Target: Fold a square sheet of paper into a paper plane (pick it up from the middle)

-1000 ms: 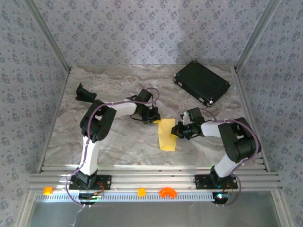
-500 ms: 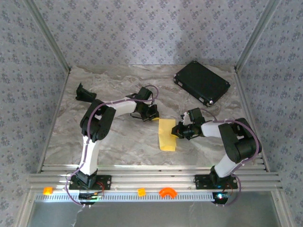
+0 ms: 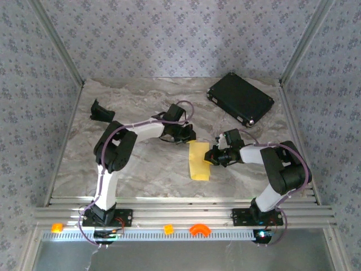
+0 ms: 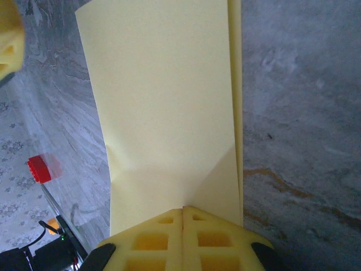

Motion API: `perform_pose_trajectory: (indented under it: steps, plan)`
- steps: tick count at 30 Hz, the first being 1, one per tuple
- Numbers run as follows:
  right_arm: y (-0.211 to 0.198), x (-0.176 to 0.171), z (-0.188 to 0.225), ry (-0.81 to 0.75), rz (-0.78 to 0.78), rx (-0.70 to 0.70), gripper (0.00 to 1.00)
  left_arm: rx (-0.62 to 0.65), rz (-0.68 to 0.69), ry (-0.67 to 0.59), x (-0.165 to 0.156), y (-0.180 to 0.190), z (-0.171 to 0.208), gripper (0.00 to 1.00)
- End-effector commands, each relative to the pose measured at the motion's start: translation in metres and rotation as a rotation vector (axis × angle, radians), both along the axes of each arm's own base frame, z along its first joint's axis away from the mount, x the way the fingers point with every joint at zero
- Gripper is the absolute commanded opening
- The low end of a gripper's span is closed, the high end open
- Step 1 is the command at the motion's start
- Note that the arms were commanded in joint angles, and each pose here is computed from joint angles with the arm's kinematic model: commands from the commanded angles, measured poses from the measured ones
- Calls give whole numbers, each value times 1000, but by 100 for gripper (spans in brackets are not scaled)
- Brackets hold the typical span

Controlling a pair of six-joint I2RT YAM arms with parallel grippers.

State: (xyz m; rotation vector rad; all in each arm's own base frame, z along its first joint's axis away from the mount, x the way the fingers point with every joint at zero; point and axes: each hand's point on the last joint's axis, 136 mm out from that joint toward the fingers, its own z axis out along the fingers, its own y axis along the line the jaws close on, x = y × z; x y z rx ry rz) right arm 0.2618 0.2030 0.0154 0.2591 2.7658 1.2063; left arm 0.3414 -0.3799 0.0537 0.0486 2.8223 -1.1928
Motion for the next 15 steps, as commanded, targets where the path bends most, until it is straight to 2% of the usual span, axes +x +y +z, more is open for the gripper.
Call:
perform_pose_trajectory:
  steps: [1, 6, 9, 15]
  plan:
    - [-26, -30, -35, 151, -39, -135, 0, -3, 4, 33, 5, -1, -14, 0]
    - [-25, -30, -35, 147, -40, -132, 0, 86, 59, 38, 15, 21, -40, 0]
    - [-25, -31, -36, 149, -42, -131, 0, 94, 86, 46, 22, 32, -45, 0]
    - [-25, -32, -36, 148, -45, -132, 0, 30, 77, -21, 33, 30, 0, 2]
